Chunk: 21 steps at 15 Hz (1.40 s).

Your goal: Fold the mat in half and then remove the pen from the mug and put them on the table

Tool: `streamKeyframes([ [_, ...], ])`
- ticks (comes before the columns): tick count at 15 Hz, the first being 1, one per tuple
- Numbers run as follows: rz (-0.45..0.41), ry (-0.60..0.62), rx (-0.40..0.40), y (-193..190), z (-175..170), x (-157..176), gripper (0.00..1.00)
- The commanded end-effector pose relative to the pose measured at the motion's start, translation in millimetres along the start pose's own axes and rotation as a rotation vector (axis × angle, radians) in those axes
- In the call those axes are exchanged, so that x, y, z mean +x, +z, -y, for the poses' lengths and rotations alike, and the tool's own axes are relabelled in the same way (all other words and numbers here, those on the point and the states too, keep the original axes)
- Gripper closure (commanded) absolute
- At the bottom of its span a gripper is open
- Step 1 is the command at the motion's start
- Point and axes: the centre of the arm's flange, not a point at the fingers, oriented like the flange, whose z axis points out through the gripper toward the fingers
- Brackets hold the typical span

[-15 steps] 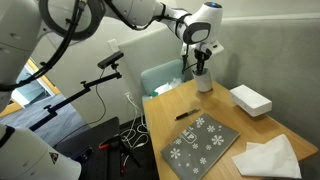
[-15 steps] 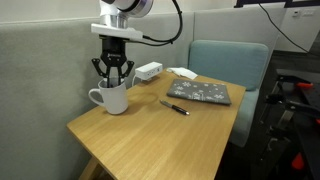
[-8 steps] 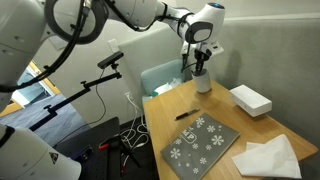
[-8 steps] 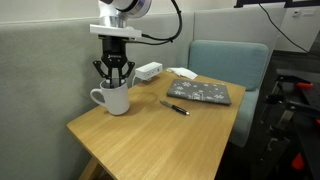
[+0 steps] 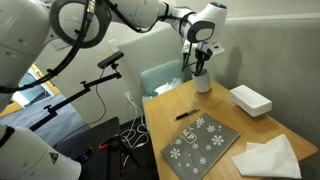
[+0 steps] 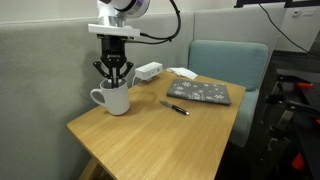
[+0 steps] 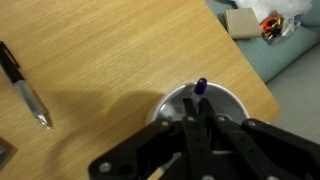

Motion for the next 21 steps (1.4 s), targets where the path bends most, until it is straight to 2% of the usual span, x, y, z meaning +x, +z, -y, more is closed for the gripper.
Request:
streamKeyframes([
  [1,0.010,0.017,0.019,-23.6,8.8,-8.4,0.97],
  [6,0.016,0.004,0.035,-68.9,8.9,-38.9,0.97],
  [12,-0.041,-0.020,0.030,-109.8,2.2,-95.8,0.97],
  [16,-0.106,-0.050,0.014,-110.4,-8.9,-141.2,0.97],
  [21,-0.216,-0.076,0.028,-97.2,-28.0,-178.0,0.97],
])
